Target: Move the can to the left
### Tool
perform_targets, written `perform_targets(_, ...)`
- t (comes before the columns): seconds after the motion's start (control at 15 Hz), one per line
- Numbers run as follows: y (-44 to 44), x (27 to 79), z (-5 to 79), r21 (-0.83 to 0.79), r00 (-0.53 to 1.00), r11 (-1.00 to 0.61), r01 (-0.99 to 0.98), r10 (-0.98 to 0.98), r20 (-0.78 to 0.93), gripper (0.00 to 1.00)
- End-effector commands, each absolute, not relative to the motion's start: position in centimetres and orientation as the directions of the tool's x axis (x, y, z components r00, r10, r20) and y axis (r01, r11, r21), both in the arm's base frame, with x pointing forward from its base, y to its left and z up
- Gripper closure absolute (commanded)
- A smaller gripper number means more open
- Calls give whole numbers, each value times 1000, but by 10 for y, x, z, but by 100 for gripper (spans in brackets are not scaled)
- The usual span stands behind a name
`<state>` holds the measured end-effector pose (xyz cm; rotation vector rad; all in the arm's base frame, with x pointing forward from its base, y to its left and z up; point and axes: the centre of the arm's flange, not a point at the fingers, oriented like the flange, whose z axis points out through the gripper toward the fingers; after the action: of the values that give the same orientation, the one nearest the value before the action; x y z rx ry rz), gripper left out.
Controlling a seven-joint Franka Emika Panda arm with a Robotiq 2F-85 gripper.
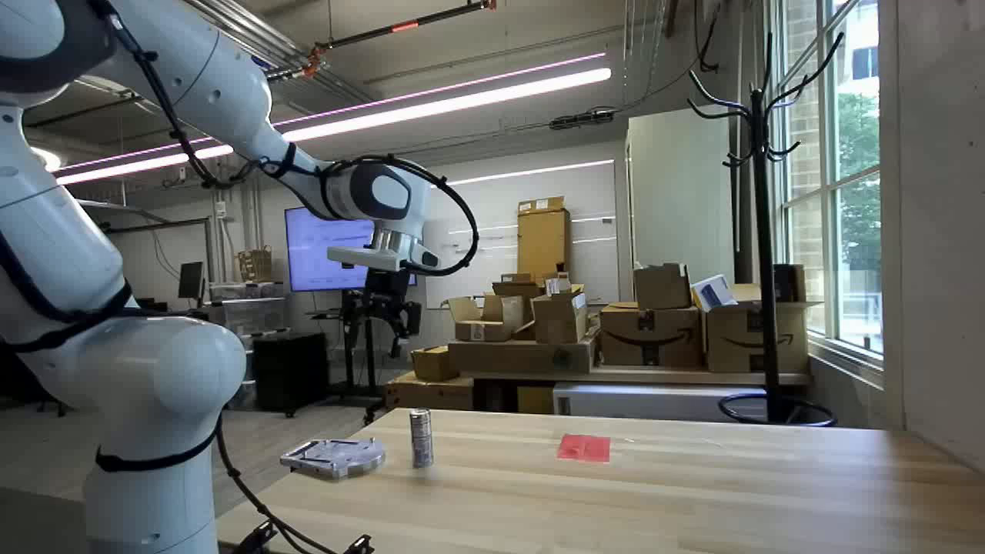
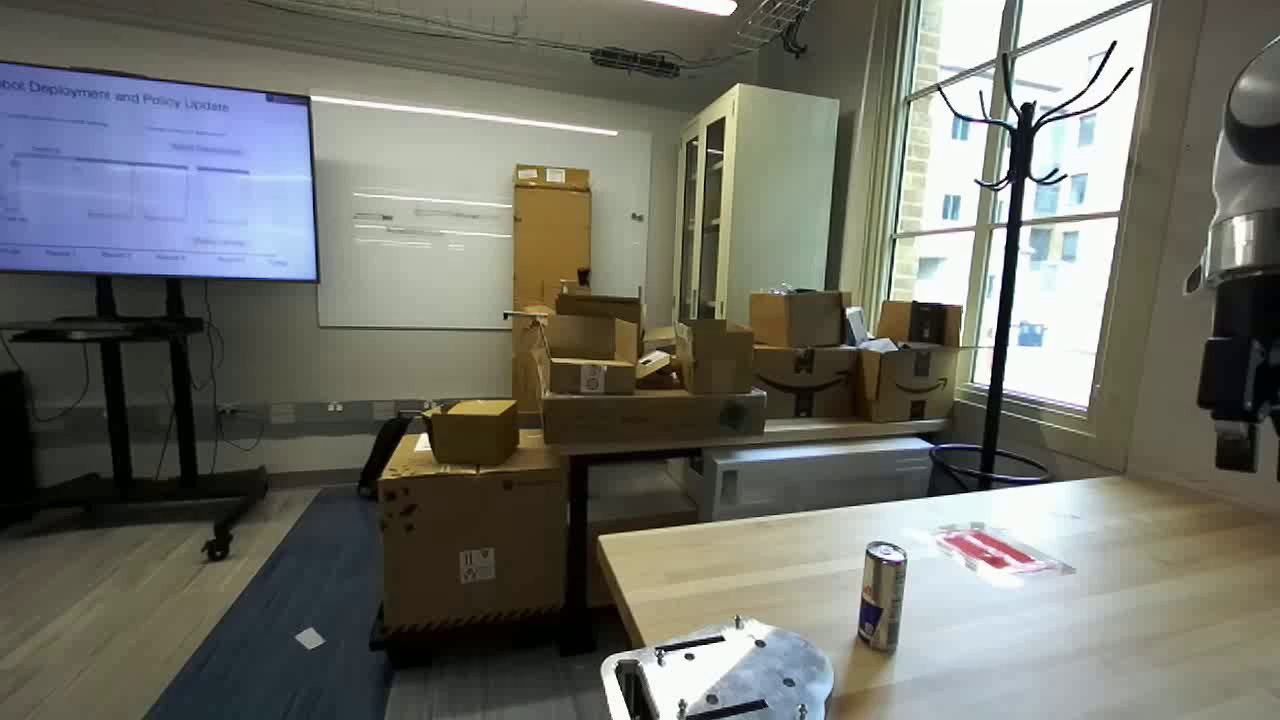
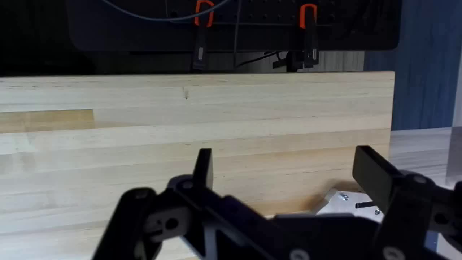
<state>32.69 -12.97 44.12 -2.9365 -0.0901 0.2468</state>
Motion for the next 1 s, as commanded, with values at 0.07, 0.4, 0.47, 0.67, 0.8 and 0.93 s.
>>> perform_targets(0.07,-130,327,441,-196,984,-980,44,76,-159,0)
perform_targets(0.4,-130,327,441,-196,984,-980,44,76,-159,0)
perform_targets(0.47,-130,327,441,-196,984,-980,44,76,-159,0)
perform_targets(0.67,-122,338,446,-190,986,-980,56,85,-146,0)
perform_targets(0.8,-113,350,450,-174,987,-982,72,95,-126,0)
perform_targets(0.93,-103,365,452,-144,989,-985,97,111,-95,0)
